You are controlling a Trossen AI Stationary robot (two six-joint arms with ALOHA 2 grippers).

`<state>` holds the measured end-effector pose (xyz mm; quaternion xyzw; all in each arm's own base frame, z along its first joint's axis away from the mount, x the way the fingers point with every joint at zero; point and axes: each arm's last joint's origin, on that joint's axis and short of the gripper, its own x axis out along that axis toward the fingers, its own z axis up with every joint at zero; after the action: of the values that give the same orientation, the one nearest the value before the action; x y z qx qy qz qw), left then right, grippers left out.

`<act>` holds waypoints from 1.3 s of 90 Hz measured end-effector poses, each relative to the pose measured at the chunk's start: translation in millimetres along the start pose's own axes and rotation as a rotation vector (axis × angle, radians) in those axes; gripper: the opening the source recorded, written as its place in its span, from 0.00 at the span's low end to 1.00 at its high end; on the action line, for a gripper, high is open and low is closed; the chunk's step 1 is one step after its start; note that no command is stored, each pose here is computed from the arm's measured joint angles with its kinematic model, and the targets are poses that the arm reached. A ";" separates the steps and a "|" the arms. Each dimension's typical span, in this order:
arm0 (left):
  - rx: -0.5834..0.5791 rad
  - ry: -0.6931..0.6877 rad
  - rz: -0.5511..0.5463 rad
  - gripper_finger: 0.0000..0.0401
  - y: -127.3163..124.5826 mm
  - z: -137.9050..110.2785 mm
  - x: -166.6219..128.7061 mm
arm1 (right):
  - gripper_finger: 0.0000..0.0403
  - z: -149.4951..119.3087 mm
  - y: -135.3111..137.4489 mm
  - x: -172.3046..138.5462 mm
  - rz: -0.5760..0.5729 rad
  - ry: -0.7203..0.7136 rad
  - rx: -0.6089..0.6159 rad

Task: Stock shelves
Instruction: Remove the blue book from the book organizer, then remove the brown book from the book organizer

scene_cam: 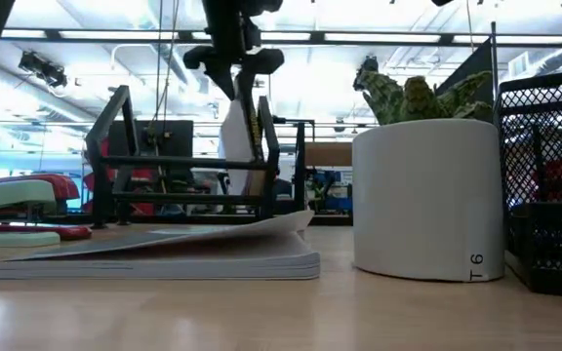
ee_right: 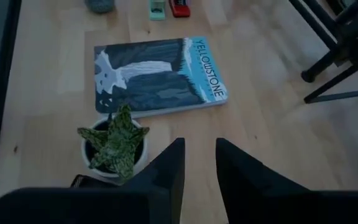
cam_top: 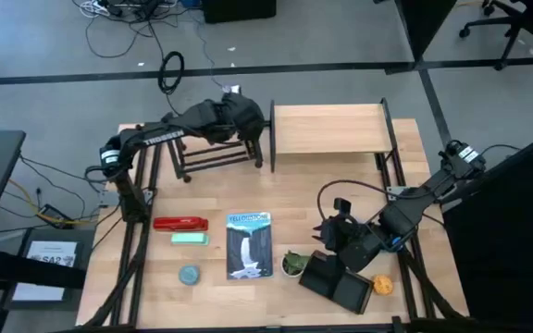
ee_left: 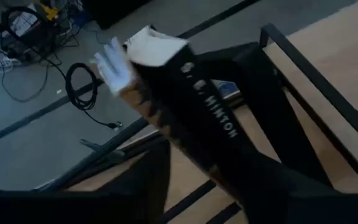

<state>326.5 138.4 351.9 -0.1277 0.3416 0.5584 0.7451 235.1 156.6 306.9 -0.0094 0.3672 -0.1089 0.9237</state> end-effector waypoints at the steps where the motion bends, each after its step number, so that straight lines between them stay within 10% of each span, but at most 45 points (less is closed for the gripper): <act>1: 0.001 0.000 0.000 0.25 -0.1 0.0 -0.1 | 0.15 0.0 0.0 0.0 0.000 0.000 0.000; 17: 0.031 -0.011 0.026 0.03 0.9 -0.1 0.0 | 0.15 0.5 0.4 -0.1 0.003 -0.005 0.004; 65: 0.128 -0.187 0.043 0.00 9.0 22.6 -85.0 | 0.15 0.5 0.4 -0.1 0.003 -0.005 -0.004; 93: 0.191 -0.285 -0.318 0.00 17.0 14.1 -198.0 | 0.15 0.5 0.4 -0.1 0.003 -0.005 -0.005; 117: 0.221 -0.088 -0.529 0.00 -6.0 -64.9 -242.6 | 0.15 0.6 0.5 -0.1 0.003 -0.006 -0.005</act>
<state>273.6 -81.5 461.2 -0.1062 0.3226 0.3092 0.8883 235.5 157.0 307.3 -0.0112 0.3648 -0.1065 0.9249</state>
